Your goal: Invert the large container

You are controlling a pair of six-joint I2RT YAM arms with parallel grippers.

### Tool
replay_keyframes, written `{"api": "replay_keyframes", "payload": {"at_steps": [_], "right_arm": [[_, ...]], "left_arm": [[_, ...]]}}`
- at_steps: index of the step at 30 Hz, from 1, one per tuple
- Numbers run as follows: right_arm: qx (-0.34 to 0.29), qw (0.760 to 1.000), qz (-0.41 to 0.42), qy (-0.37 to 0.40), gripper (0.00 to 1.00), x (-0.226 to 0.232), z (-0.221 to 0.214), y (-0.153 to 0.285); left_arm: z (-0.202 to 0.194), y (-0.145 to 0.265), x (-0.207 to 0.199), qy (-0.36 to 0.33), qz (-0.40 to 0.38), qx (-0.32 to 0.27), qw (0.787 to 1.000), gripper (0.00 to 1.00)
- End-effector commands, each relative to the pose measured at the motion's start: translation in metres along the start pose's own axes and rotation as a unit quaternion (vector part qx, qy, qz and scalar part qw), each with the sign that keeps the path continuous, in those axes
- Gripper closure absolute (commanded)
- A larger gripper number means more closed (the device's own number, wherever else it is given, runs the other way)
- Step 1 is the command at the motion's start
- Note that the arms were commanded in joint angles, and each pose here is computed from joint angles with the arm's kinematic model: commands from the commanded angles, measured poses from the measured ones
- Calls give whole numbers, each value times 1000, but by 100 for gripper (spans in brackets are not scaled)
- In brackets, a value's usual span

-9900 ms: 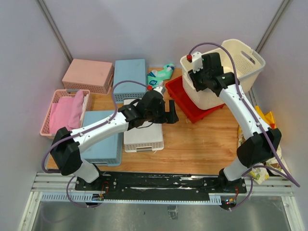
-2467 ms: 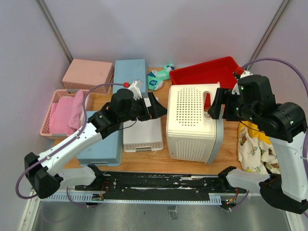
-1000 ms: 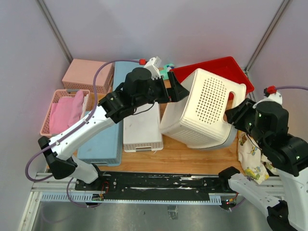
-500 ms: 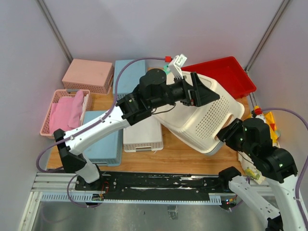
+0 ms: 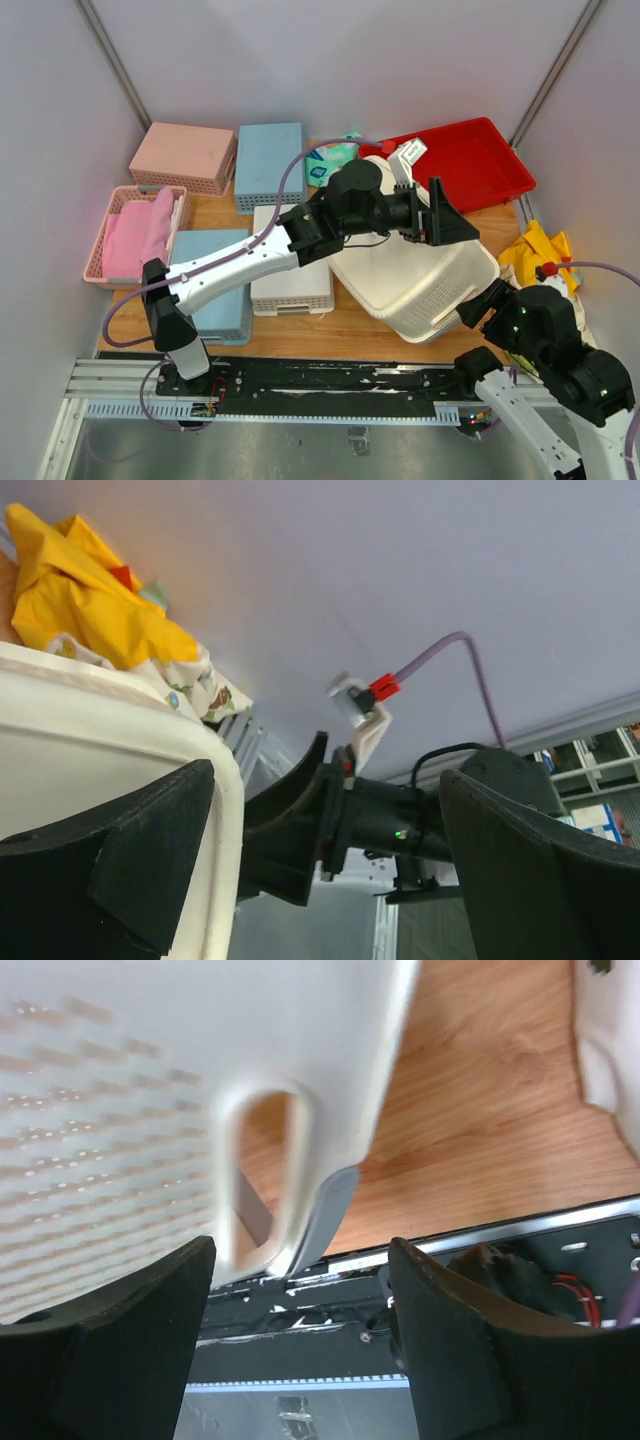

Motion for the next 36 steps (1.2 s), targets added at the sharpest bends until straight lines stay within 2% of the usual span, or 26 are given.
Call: {"api": "replay_keyframes", "payload": {"at_steps": [1,9,14,16,21,25,30,36], "right_arm": [[-55,998,-17,24,27,-11,18,24],[-143,987,-48,50,25,-25,47,56],[-219,973,-33,67,25,-14,76,70],[-231,969,-34,79,24,-3,86,66],[-194,966,-21,168,24,47,106,39],[-149,962,9,228,23,93,118,11],[-161,962,-42,217,21,105,139,2],[-124,977,-123,123,20,60,128,13]], "left_arm": [[-22,-13,10,13,-8,29,999,1],[-41,-32,29,27,-3,58,998,1],[-23,-23,13,-12,-4,47,999,1],[-8,-13,4,-42,12,30,999,1],[21,23,4,-105,96,-18,990,1],[41,55,40,-89,152,-36,984,1],[74,85,107,-59,199,-60,976,1],[99,71,160,-87,218,-23,972,1]]}}
Point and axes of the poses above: each gripper's point midway between its finger pads, its own y axis back along the fingers, its own x axis along the line the jaws close on, z = x × y, the point moved 5 cm from there along y, back along the fingers, and after that the axes turned 6 degrees about -y, right-handed, at the moved point
